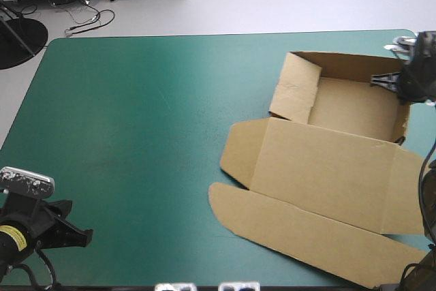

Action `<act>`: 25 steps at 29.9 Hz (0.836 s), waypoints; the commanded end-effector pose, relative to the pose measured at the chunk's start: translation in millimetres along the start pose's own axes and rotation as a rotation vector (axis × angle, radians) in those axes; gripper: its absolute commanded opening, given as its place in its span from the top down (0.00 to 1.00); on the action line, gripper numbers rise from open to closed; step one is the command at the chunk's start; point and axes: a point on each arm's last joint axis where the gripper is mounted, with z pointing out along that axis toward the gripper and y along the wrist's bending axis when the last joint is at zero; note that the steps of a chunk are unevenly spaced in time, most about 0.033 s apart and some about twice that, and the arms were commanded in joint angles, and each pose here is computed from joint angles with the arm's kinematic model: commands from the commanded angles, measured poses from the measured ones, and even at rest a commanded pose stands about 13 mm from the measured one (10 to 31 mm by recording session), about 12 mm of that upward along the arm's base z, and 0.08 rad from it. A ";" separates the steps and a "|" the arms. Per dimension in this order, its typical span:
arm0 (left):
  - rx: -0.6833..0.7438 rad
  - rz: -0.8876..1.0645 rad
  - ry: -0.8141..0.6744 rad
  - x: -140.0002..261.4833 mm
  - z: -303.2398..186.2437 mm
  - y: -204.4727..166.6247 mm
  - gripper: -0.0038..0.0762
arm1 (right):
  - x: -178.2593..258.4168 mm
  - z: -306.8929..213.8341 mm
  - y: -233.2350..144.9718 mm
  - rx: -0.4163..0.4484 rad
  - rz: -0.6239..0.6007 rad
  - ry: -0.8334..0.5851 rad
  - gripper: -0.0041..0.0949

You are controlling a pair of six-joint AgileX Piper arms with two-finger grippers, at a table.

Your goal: Fold the box

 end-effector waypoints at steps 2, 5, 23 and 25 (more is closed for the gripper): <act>-0.007 -0.019 -0.044 12.2 6.0 0.8 0.96 | 3.7 -19.5 -62.9 0.081 0.092 -0.034 0.98; -0.013 -0.032 -0.014 24.5 15.2 0.2 0.96 | 6.9 -8.7 -95.0 0.111 0.163 -0.007 0.98; -0.049 -0.001 0.013 35.0 26.6 1.7 0.96 | 6.0 3.8 -109.0 0.059 0.157 0.022 0.42; -0.047 -0.001 0.001 34.0 26.6 1.5 0.96 | 7.8 -7.8 -108.6 0.058 0.161 -0.005 0.43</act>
